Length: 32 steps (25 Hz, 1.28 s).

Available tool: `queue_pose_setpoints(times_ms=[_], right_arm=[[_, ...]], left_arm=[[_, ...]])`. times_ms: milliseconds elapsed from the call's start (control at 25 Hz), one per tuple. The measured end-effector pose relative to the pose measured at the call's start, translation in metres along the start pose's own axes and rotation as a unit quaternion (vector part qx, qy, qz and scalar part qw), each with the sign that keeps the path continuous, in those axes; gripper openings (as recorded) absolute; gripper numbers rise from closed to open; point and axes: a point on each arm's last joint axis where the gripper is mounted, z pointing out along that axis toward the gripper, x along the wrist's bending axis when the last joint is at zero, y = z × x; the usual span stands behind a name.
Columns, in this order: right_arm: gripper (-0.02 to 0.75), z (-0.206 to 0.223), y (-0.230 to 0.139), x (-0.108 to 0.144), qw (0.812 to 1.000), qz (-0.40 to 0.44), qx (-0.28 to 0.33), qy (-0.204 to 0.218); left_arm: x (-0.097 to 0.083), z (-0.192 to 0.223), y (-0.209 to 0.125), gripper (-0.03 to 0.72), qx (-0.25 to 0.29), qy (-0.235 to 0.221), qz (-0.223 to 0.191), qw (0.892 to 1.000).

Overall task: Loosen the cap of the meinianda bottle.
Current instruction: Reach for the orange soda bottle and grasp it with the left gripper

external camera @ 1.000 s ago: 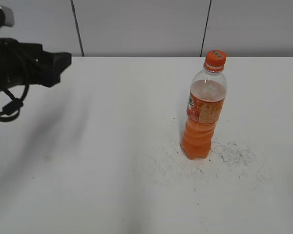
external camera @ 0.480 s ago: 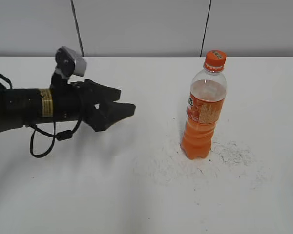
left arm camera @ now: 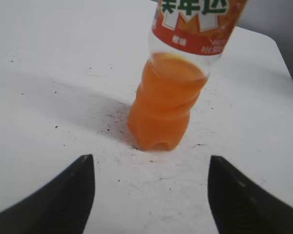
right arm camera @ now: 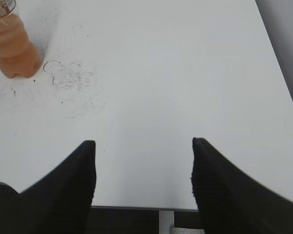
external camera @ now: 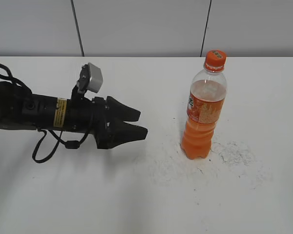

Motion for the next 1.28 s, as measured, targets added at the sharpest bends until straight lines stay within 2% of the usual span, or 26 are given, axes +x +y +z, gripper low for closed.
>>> queue_pose_setpoints(times_ms=[80, 200, 320, 640, 1280], right_arm=[[0.458, 0.0, 0.0, 0.0, 1.0, 0.0, 0.0, 0.0], [0.458, 0.0, 0.0, 0.0, 1.0, 0.0, 0.0, 0.0], [0.458, 0.0, 0.0, 0.0, 1.0, 0.0, 0.0, 0.0], [0.458, 0.0, 0.0, 0.0, 1.0, 0.0, 0.0, 0.0], [0.458, 0.0, 0.0, 0.0, 1.0, 0.0, 0.0, 0.0]], left_arm=[[-0.002, 0.001, -0.001, 0.567, 0.005, -0.008, 0.005, 1.0], [-0.004, 0.007, -0.003, 0.641, 0.001, -0.015, 0.01, 1.0], [-0.003, 0.017, -0.008, 0.671, -0.005, -0.025, 0.009, 1.0], [0.011, 0.056, -0.011, 0.681, -0.024, -0.057, 0.032, 0.998], [0.015, 0.112, -0.023, 0.681, -0.026, -0.103, 0.064, 0.992]])
